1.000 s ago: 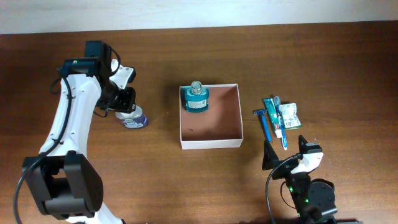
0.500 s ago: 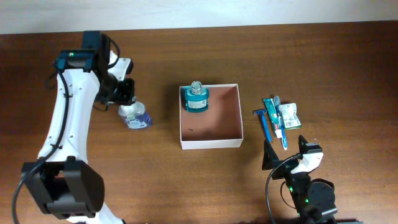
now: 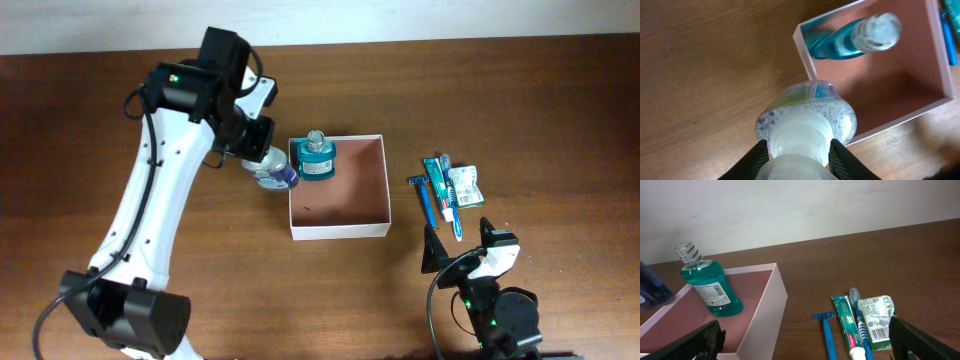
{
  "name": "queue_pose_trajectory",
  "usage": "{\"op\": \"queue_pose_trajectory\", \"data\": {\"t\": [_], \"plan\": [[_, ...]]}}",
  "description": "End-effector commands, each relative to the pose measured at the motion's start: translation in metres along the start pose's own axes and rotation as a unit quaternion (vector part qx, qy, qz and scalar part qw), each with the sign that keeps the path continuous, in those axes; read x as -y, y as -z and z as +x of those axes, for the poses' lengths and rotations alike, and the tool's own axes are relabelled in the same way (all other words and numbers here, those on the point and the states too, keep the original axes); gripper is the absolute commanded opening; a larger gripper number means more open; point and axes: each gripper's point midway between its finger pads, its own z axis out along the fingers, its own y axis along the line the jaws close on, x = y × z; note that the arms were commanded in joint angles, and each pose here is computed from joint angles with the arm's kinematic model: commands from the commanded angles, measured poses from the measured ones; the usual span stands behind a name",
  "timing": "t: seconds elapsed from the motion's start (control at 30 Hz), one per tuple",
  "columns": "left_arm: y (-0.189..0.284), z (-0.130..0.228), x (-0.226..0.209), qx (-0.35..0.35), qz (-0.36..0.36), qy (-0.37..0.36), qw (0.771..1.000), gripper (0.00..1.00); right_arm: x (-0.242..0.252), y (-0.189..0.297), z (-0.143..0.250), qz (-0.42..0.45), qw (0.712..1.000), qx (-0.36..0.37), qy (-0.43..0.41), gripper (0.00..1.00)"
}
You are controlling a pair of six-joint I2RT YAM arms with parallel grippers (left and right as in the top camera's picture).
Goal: Pack container
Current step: 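Lift the soap bottle and carry it over the pink box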
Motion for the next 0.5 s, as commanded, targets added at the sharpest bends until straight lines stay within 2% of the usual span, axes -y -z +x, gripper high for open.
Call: {"op": "queue_pose_trajectory", "data": {"t": [0.0,0.47], "plan": [[0.046,-0.007,0.007,0.065,-0.014,0.008,0.998,0.39,0.004,0.000,0.002,0.008,1.000,0.001,0.005,0.98],[0.056,-0.026,0.067,0.120,0.019,-0.031,0.992,0.40,0.004,0.000,0.002,0.008,1.000,0.001,0.005,0.99]]}}
